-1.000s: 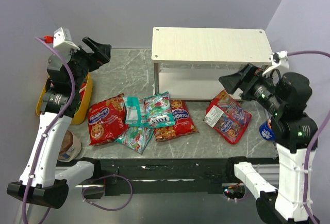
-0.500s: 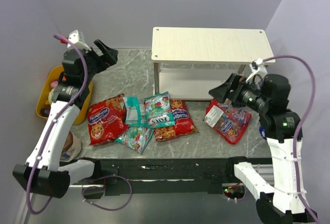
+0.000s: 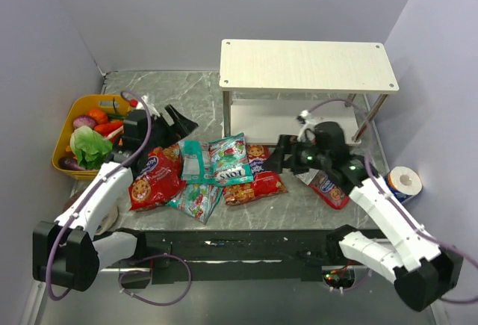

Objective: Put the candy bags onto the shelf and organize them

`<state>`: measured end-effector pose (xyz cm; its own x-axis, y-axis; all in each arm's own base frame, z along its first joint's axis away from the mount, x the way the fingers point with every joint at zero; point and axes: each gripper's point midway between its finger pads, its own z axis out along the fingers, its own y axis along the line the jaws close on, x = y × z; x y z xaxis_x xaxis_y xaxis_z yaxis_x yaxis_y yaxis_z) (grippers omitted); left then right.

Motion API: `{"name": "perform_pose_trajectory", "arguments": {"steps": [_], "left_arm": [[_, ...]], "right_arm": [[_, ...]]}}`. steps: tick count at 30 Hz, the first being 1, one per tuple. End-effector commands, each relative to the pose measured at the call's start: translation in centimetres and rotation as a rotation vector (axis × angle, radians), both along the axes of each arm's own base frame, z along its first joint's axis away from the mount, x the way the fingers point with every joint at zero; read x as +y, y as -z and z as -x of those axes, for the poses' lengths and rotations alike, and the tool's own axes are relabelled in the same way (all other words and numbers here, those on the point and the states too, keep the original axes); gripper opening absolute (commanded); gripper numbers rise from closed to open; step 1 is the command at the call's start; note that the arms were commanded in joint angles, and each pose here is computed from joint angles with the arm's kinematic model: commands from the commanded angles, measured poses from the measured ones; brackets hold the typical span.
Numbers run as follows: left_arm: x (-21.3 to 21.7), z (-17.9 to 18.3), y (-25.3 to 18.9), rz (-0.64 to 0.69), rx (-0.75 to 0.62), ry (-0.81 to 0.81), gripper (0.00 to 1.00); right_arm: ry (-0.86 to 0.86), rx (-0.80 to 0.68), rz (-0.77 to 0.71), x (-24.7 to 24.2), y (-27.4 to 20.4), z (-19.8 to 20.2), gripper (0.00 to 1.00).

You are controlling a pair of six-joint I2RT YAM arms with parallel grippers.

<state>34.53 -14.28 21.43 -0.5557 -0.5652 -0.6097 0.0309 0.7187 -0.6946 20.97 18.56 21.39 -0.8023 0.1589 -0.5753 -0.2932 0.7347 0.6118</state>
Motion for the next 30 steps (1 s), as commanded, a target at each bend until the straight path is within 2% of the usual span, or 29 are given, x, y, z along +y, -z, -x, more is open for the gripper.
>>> {"name": "perform_pose_trajectory", "arguments": {"steps": [1,4,6,10,14,17,24,30], "left_arm": [[-3.1,1.2,-3.1,0.109,-0.128,0.109,0.93],[-4.1,1.6,-1.4,0.118,-0.052,0.140,0.89],[-5.3,2.2,0.0,0.106,-0.017,0.191,0.84],[-6.6,2.9,2.6,0.102,0.023,0.212,0.79],[-7.5,3.1,4.5,0.090,0.070,0.254,0.71],[-7.9,3.0,6.0,0.063,0.098,0.278,0.68],[-8.6,3.0,9.2,0.009,0.148,0.348,0.66],[-9.9,3.5,11.3,0.081,0.233,0.394,0.59]], "right_arm": [[0.039,-0.173,-0.024,3.2,-0.1,-4.1,0.96],[0.096,-0.124,-0.024,4.0,2.9,-5.4,0.93],[0.112,-0.160,-0.032,4.8,3.6,-6.4,0.91],[0.122,-0.168,-0.010,6.9,6.3,-8.1,0.86],[0.127,-0.184,-0.008,8.5,7.0,-9.3,0.81],[0.168,-0.172,0.006,9.0,7.8,-10.4,0.78],[0.170,-0.144,0.050,10.0,10.4,-11.7,0.79],[0.162,-0.127,0.073,10.3,11.7,-11.9,0.77]]}}
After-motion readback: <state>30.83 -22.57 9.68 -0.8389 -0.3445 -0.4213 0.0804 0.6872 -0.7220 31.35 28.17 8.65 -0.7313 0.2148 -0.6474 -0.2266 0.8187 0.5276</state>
